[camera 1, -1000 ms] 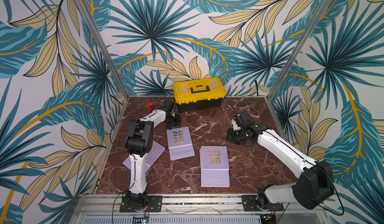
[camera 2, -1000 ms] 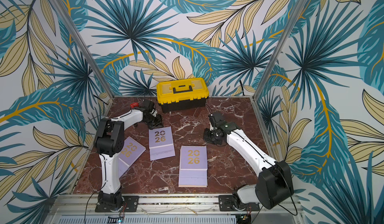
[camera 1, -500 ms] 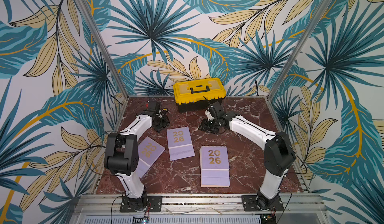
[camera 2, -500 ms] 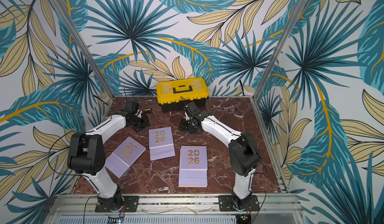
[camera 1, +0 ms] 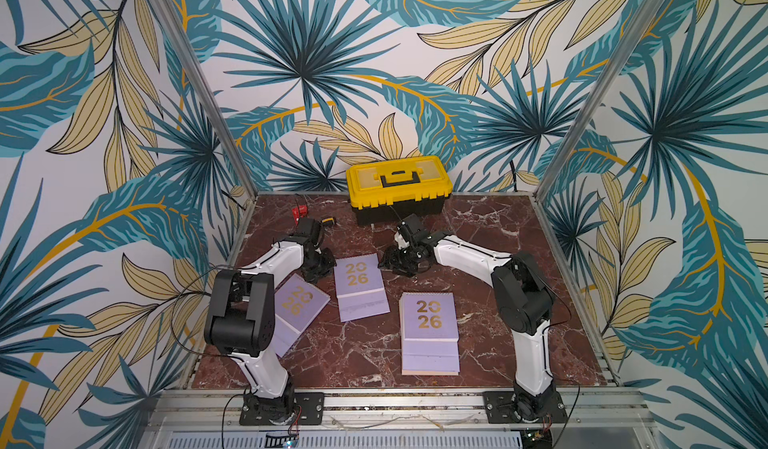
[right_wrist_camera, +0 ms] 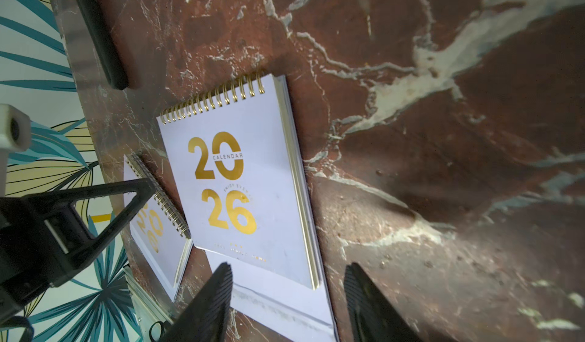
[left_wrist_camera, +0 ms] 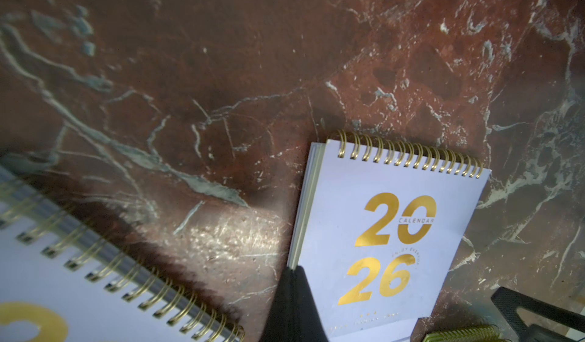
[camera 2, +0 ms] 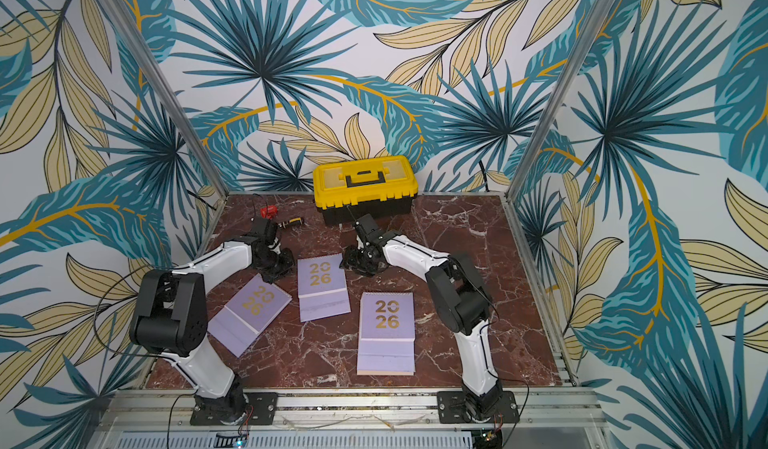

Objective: Stack the calendars
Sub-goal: Pick up the calendar at the center of the board.

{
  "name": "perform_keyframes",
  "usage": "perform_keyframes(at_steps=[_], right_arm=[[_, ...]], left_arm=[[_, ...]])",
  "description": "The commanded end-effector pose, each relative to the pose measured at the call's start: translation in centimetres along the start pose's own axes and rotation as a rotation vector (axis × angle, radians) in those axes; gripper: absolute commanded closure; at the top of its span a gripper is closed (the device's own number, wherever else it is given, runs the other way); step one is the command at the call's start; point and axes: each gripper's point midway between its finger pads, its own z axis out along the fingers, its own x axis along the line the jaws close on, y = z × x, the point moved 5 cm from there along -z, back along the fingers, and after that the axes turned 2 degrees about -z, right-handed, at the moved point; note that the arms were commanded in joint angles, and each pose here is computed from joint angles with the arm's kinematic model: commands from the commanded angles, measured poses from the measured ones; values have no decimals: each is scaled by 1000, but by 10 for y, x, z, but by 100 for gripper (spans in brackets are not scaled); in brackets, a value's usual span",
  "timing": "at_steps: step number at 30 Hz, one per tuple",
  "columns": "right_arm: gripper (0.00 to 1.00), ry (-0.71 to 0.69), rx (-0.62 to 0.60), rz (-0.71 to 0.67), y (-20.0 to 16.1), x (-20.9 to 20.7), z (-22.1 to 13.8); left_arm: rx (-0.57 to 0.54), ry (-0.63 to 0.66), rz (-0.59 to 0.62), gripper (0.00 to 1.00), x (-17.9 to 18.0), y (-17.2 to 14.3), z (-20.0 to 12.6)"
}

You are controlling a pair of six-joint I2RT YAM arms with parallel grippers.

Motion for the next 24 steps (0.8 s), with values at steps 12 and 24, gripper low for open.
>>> perform_keyframes(at_steps=[12,24], right_arm=[[40,28,59,19,-2,0,27],[40,20,93,41,-8,-10,40]], left_arm=[[50,6,5,100,9,-8,24],[71,0,0,100,12,-14,33]])
